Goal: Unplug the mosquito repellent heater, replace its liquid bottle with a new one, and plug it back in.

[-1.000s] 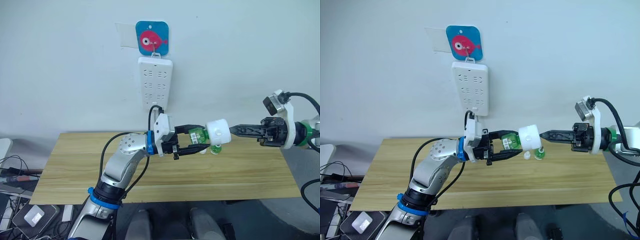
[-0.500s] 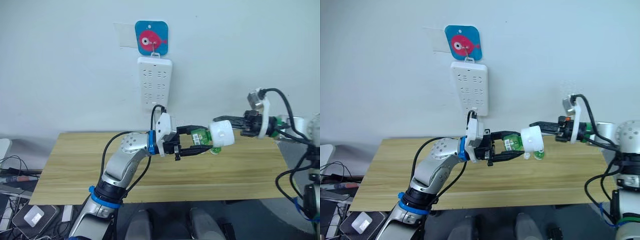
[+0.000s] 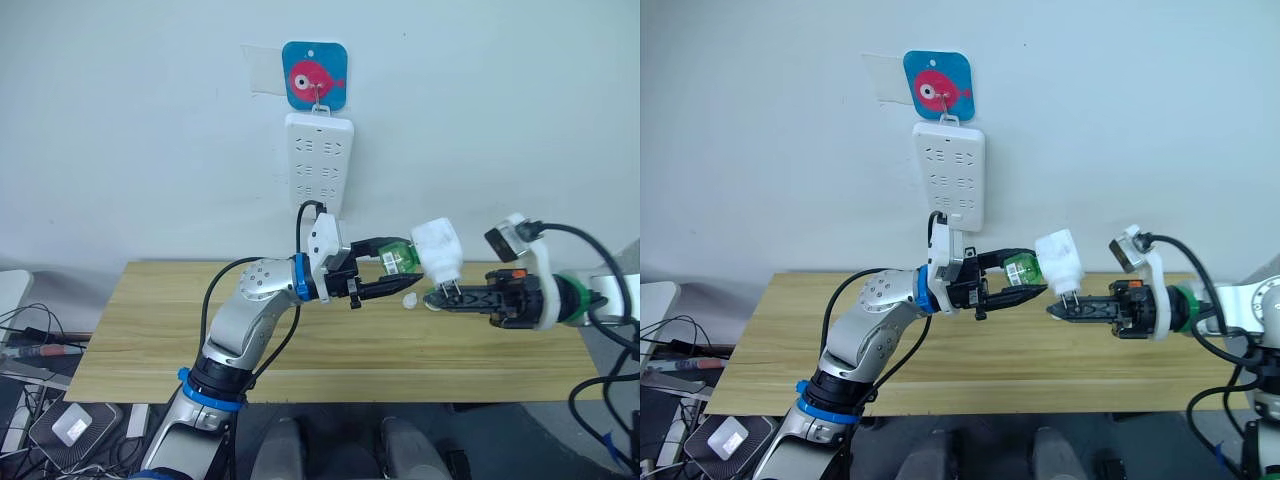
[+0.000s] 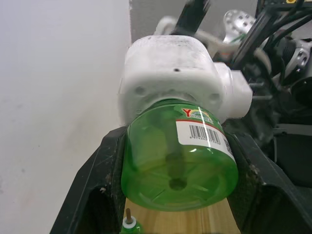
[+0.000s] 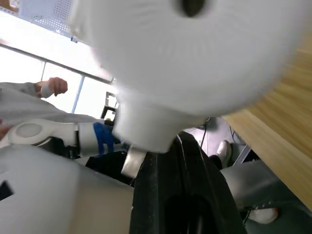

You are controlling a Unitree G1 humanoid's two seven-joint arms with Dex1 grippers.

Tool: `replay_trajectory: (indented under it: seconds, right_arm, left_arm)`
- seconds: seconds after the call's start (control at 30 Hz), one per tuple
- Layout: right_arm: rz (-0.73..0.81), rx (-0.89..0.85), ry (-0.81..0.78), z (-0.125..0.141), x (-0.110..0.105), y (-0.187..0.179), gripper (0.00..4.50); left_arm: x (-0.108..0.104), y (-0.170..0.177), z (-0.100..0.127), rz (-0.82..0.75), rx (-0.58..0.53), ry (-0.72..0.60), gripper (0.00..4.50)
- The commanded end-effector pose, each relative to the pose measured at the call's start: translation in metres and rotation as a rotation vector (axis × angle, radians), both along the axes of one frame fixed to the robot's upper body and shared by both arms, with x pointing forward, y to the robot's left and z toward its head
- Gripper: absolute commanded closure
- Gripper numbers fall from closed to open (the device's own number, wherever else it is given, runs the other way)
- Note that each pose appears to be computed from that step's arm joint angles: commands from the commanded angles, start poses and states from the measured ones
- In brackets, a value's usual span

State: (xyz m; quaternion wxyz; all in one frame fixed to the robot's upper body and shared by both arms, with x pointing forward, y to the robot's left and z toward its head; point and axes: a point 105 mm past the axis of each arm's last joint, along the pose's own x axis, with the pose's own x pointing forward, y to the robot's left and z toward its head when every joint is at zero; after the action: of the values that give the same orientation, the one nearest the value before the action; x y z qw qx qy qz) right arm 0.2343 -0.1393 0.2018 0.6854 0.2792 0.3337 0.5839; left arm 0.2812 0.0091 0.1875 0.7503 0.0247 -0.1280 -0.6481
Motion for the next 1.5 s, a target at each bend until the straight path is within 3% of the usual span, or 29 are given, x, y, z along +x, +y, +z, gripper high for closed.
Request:
replay_trajectory:
  seconds: [0.03, 0.23, 0.53, 0.8, 0.97, 1.27, 1.4, 1.5]
  right_arm:
    - [0.04, 0.055, -0.074, 0.03, -0.007, 0.006, 4.49]
    - [0.014, 0.079, -0.152, 0.048, 0.004, 0.014, 4.49]
    - [-0.138, 0.041, -0.258, 0.061, 0.039, 0.034, 4.49]
    - [-0.193, -0.041, -0.303, 0.053, 0.056, 0.03, 4.49]
    - [-0.229, -0.2, -0.357, 0.029, 0.068, 0.031, 4.49]
    - [-0.222, -0.376, -0.43, -0.003, 0.072, 0.019, 4.49]
    - [-0.211, -0.229, -0.4, 0.017, 0.067, 0.021, 4.49]
    - [-0.059, -0.063, -0.343, 0.044, 0.037, 0.018, 4.49]
  left_arm:
    - [-0.003, 0.0, 0.004, -0.017, -0.008, -0.029, 2.23]
    - [-0.003, -0.003, 0.002, -0.032, 0.004, -0.033, 2.23]
    - [-0.01, -0.005, -0.003, -0.068, 0.027, -0.028, 2.23]
    - [-0.018, -0.005, -0.003, -0.097, 0.025, -0.014, 2.23]
    - [-0.023, -0.006, 0.0, -0.121, 0.011, -0.007, 2.23]
    - [-0.025, -0.007, 0.003, -0.135, 0.001, -0.004, 2.23]
    - [-0.023, -0.005, 0.001, -0.13, 0.005, 0.006, 2.23]
    - [-0.019, 0.0, -0.005, -0.106, 0.008, 0.028, 2.23]
